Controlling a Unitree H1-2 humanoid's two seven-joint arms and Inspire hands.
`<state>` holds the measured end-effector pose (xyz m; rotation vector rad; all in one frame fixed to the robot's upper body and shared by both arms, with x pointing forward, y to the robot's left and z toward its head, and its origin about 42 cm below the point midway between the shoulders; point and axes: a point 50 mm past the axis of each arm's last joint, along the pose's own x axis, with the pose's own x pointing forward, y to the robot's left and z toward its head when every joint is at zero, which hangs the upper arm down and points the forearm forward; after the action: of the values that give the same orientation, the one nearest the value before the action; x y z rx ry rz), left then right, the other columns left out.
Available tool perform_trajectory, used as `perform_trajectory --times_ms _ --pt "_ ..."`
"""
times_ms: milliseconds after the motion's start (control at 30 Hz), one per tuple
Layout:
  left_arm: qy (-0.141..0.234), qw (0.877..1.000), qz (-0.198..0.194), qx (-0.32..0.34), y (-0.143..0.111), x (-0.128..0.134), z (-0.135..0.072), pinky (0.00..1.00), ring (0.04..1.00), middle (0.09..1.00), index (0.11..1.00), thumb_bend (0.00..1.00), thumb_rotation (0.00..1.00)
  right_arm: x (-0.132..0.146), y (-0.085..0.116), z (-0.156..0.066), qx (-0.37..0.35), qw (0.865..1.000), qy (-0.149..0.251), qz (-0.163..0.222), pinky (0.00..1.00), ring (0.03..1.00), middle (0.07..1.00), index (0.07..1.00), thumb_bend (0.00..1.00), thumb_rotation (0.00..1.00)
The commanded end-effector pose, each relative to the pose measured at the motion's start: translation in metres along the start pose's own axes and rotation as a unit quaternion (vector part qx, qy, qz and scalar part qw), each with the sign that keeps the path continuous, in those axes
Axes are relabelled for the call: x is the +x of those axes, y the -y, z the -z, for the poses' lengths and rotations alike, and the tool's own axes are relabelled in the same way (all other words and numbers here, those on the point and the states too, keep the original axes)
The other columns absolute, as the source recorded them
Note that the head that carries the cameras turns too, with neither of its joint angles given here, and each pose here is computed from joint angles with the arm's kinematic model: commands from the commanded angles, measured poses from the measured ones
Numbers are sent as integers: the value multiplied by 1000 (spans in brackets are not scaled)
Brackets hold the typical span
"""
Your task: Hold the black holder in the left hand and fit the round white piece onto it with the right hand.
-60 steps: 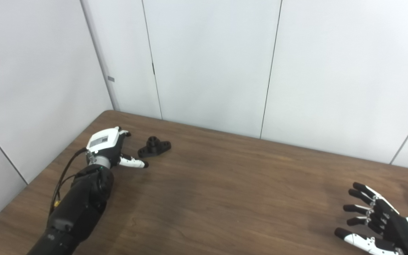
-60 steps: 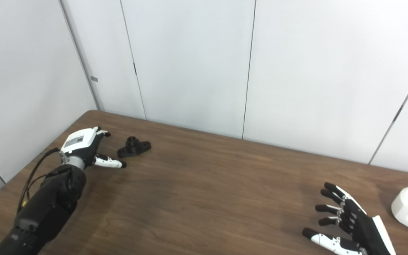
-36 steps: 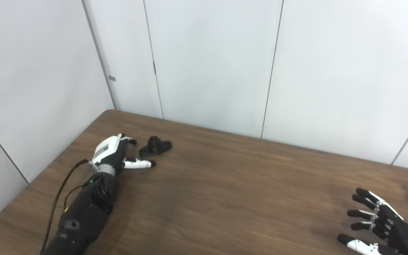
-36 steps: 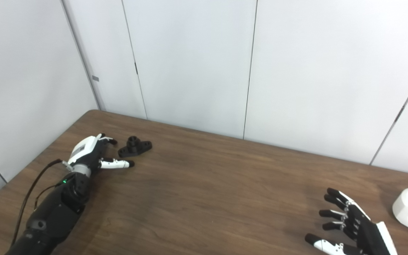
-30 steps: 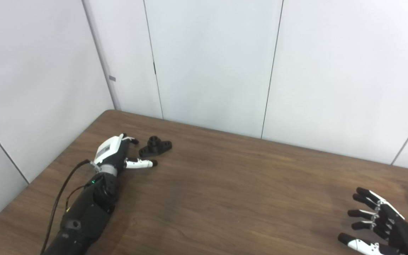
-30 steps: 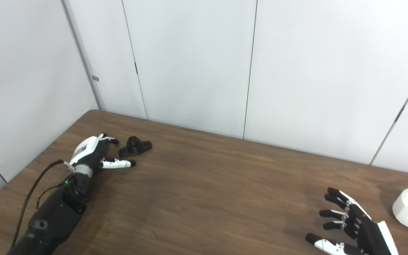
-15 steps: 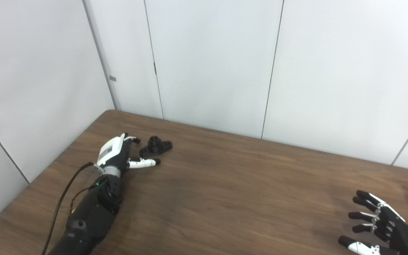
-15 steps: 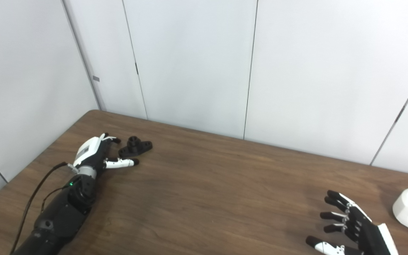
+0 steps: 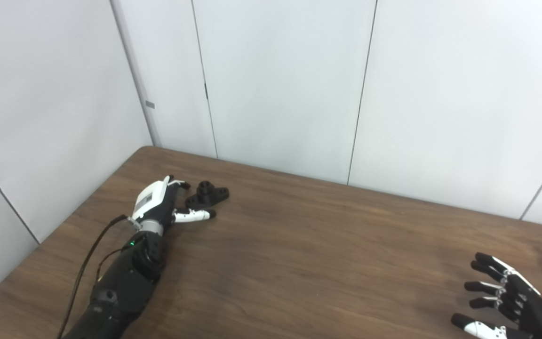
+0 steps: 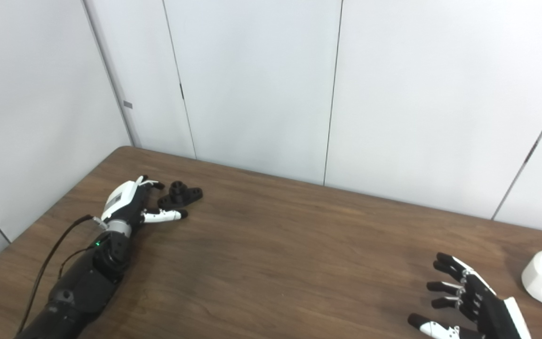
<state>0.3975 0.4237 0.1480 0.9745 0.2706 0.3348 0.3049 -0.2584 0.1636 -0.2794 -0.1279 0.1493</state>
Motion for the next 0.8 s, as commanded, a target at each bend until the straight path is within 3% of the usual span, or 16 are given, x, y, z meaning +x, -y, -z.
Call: perform_trajectory --times_ms 0,533,600,700,767 --pt "12 999 36 -9 14 -1 -13 1000 1000 1000 800 839 184 6 7 -18 -6 999 37 1 558 682 825 822 634 0" --pt "16 998 51 -13 32 1 -17 1000 1000 1000 782 844 157 3 10 -19 -13 999 41 5 536 667 815 816 647 0" --pt "21 998 55 -15 33 -1 -17 1000 1000 992 732 827 141 1 11 -20 -11 999 41 4 538 668 815 816 644 0" --pt "21 998 50 -20 37 0 -16 1000 1000 948 538 586 77 1 12 -20 -10 999 40 5 536 670 815 817 645 0" --pt "27 999 34 5 41 -2 -15 1000 998 911 499 540 63 0 14 -21 -11 999 38 5 537 671 814 816 646 0"
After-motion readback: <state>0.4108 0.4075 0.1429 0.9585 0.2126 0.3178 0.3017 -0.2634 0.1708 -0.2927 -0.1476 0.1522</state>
